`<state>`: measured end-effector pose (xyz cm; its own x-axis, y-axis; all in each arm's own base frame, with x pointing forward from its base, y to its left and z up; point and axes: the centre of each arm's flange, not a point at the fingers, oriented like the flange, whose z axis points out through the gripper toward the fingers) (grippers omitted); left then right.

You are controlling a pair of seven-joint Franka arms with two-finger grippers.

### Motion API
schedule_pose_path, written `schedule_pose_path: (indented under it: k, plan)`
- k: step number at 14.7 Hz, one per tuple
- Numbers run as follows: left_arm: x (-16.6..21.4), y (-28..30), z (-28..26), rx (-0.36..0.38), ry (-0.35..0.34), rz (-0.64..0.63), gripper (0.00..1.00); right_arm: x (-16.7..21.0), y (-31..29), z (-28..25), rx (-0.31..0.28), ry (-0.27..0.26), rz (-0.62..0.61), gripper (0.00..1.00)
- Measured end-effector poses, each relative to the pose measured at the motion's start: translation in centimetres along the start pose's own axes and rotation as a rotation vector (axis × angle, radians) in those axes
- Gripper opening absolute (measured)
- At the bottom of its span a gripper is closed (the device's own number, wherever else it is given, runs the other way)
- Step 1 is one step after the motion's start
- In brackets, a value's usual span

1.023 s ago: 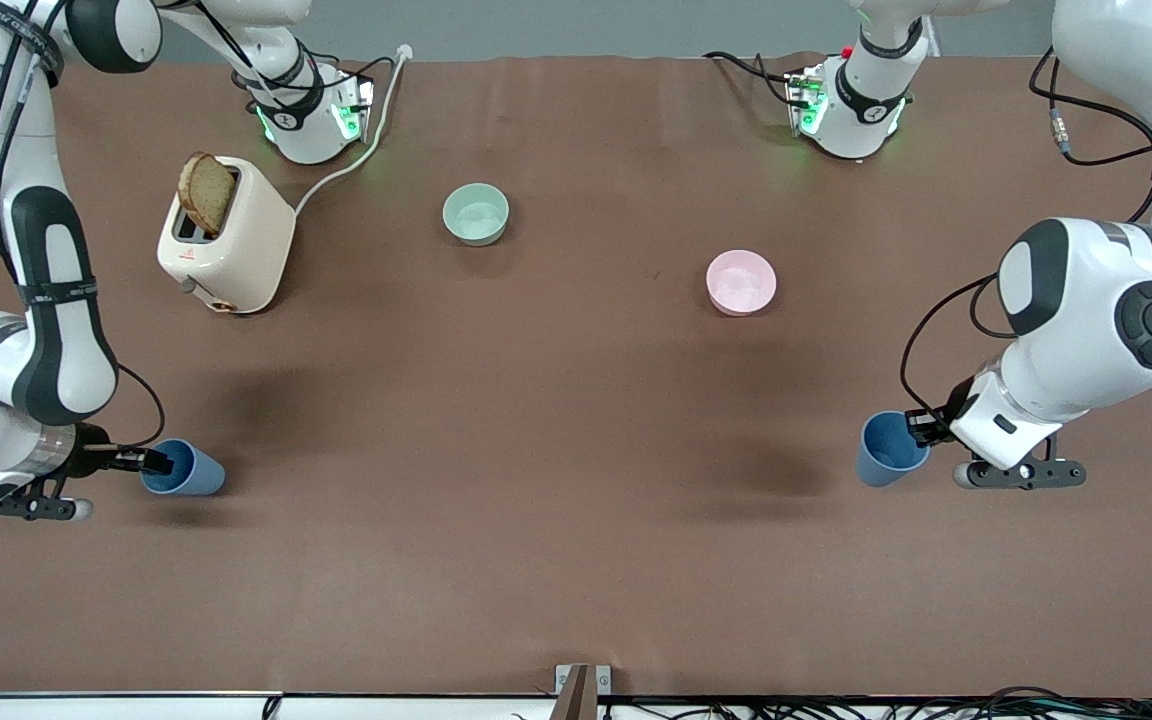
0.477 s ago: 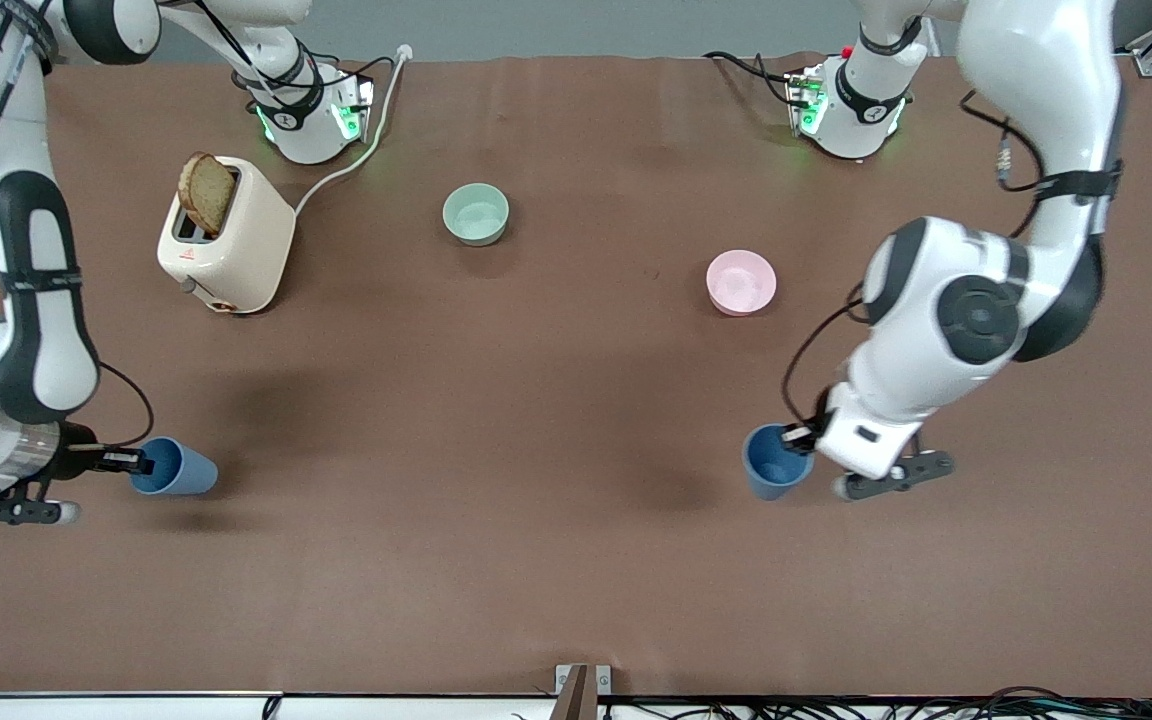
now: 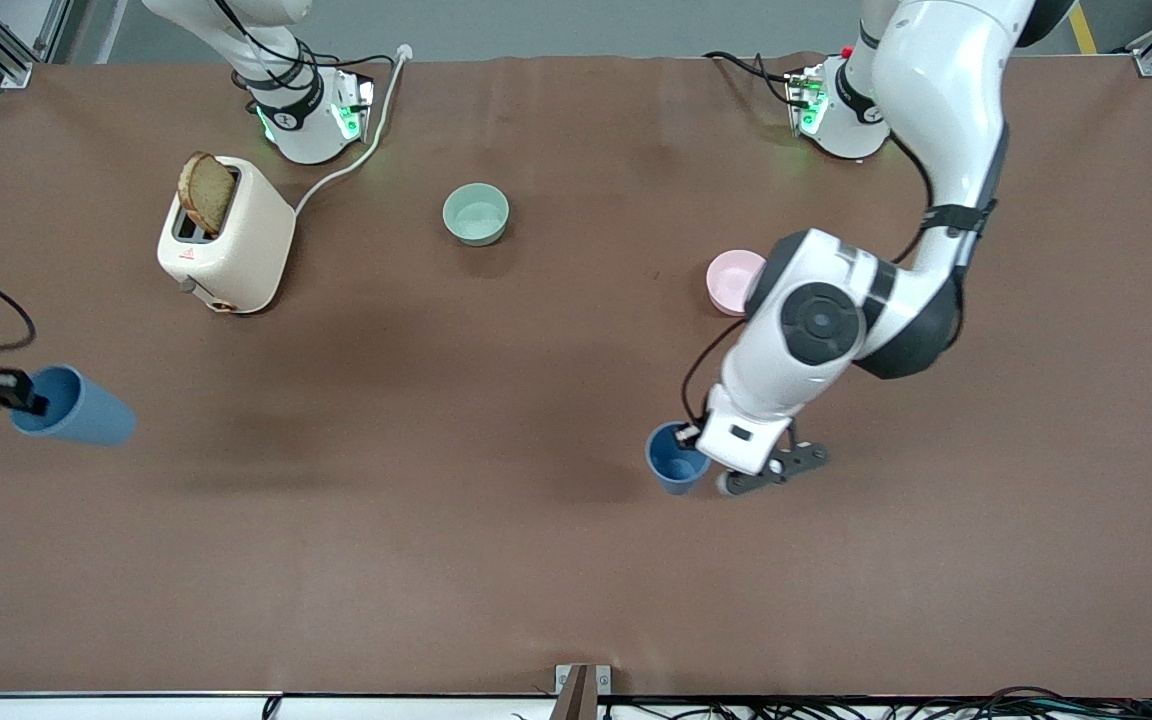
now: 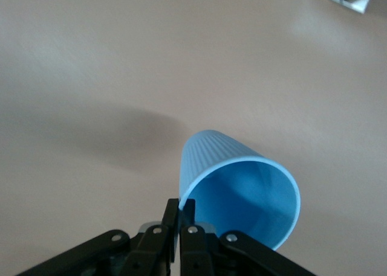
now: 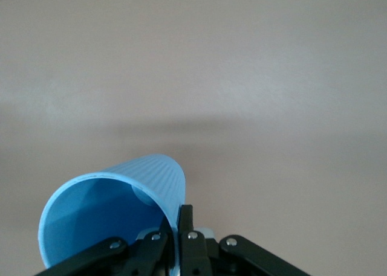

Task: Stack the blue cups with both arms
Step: 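Carry the cup with the left gripper to mid-table while the right gripper lifts its cup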

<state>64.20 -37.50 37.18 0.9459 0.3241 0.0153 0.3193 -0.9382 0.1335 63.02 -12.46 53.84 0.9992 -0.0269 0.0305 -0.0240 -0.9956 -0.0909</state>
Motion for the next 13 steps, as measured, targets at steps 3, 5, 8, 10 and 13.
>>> schedule_pose_path:
  k: [3,5,8,10,13]
  plan:
    - [-3.1,2.5,1.4,0.007,-0.017,-0.028,0.04,-3.6,-2.1,-6.2,-0.058,-0.003,-0.019,0.04]
    - [-3.6,2.8,2.7,0.011,-0.043,-0.099,0.04,-5.5,-3.8,-8.6,-0.091,-0.009,-0.006,0.04]
    - [-3.6,2.6,4.4,0.016,-0.070,-0.170,0.04,-8.1,-5.3,-9.6,-0.094,-0.012,-0.003,0.04]
    - [-4.2,3.6,5.6,-0.037,-0.092,-0.224,0.04,-9.5,-6.1,-9.2,-0.090,-0.026,0.008,0.04]
    - [-7.5,6.4,8.0,-0.084,-0.119,-0.287,0.04,-9.9,-6.5,-9.5,-0.090,-0.016,0.014,0.04]
